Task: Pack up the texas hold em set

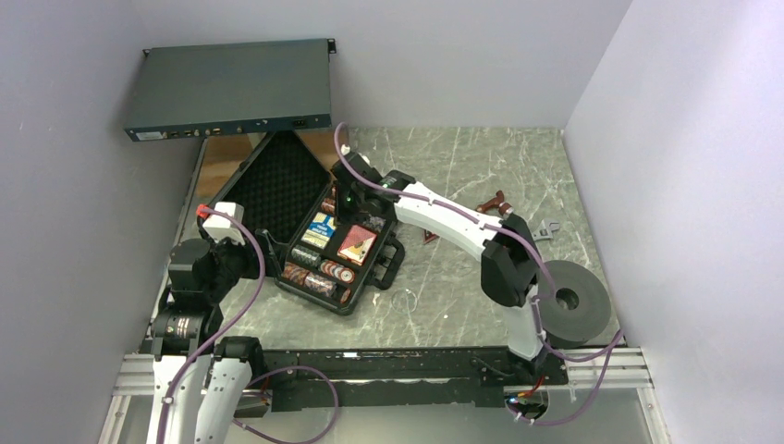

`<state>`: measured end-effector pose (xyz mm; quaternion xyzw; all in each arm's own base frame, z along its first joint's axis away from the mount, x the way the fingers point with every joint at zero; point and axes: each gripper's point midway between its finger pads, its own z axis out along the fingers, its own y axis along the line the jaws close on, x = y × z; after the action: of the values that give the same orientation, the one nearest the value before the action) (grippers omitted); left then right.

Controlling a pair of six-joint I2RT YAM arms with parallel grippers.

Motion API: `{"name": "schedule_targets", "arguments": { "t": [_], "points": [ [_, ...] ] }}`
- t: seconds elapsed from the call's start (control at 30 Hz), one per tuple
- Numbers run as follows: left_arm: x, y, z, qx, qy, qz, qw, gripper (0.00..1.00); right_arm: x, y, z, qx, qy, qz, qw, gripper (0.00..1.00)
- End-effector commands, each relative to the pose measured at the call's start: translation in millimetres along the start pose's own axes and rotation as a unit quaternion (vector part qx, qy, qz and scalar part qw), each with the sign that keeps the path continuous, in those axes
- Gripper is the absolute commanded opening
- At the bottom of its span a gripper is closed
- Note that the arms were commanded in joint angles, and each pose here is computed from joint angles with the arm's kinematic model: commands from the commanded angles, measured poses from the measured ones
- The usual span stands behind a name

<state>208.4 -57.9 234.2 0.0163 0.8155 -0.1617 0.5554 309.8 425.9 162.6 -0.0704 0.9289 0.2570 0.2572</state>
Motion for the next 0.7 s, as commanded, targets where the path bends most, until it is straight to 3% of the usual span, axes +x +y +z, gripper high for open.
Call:
{"name": "schedule_targets", "arguments": {
  "t": [0.0, 0.67],
  "points": [
    [-7, 1, 2, -0.003, -0.010, 0.004, 1.000, 0.99, -5, 12, 11, -0.025, 0.004, 0.004, 1.000, 0.00],
    [-6, 1, 3, -0.001, -0.007, 0.004, 1.000, 0.99, 42, -33, 41, 0.032, 0.069, 0.026, 0.997, 0.00]
  ]
}}
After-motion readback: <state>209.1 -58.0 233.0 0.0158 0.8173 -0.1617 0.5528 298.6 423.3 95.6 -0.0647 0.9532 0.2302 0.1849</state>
